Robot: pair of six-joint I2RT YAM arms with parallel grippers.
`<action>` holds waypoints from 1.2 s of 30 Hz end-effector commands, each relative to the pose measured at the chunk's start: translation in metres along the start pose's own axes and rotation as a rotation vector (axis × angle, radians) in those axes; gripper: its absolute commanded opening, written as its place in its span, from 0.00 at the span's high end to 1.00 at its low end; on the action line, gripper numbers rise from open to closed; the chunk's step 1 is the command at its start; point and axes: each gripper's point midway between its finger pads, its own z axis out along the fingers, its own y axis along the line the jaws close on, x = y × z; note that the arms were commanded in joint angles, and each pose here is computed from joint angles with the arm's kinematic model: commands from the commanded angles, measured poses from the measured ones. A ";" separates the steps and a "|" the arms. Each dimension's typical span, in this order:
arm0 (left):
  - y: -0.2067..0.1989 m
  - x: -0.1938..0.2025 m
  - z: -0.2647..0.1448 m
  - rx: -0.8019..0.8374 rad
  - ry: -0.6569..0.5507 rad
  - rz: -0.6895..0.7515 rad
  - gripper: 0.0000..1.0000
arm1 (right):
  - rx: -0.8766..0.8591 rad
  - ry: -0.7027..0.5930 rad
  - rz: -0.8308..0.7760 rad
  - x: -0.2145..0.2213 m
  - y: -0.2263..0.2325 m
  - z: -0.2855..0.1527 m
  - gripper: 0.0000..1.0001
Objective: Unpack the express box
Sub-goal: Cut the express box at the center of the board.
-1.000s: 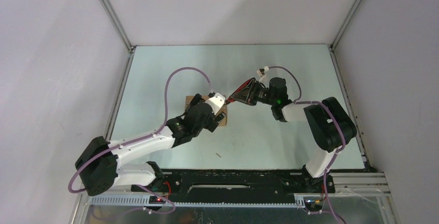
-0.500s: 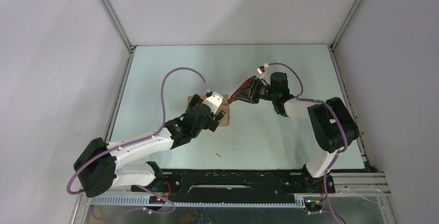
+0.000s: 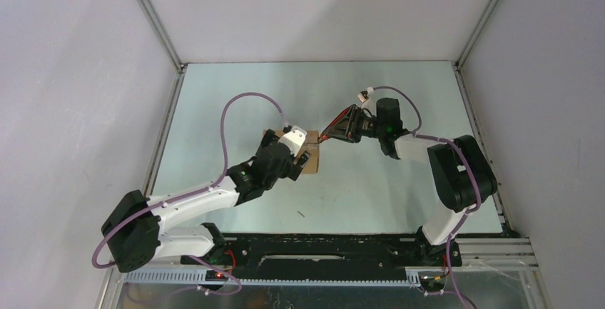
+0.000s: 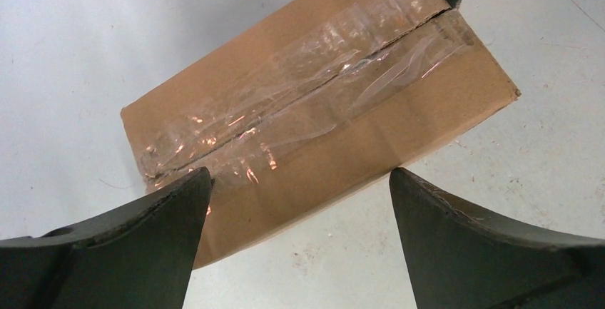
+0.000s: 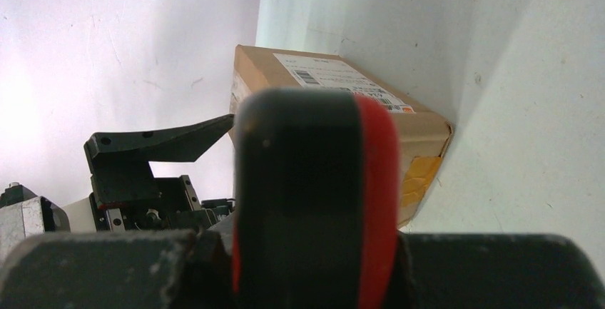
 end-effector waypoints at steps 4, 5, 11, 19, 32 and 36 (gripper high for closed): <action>0.021 0.022 0.000 -0.110 0.066 -0.044 0.03 | 0.119 0.050 0.001 0.017 -0.035 -0.014 1.00; 0.019 0.018 0.000 -0.101 0.052 -0.055 0.03 | 0.117 0.055 -0.004 0.019 -0.034 -0.013 1.00; -0.002 -0.017 -0.002 0.070 -0.054 0.066 0.00 | 0.095 0.109 -0.067 0.037 -0.024 -0.003 1.00; -0.044 -0.033 -0.010 0.406 -0.102 0.312 0.00 | 0.090 0.138 -0.126 0.047 -0.020 -0.002 1.00; -0.067 -0.041 -0.001 0.610 -0.106 0.475 0.00 | 0.052 0.189 -0.136 0.061 -0.014 0.003 1.00; -0.079 -0.030 -0.009 0.710 -0.039 0.457 0.02 | 0.045 0.180 -0.143 0.059 -0.011 0.003 1.00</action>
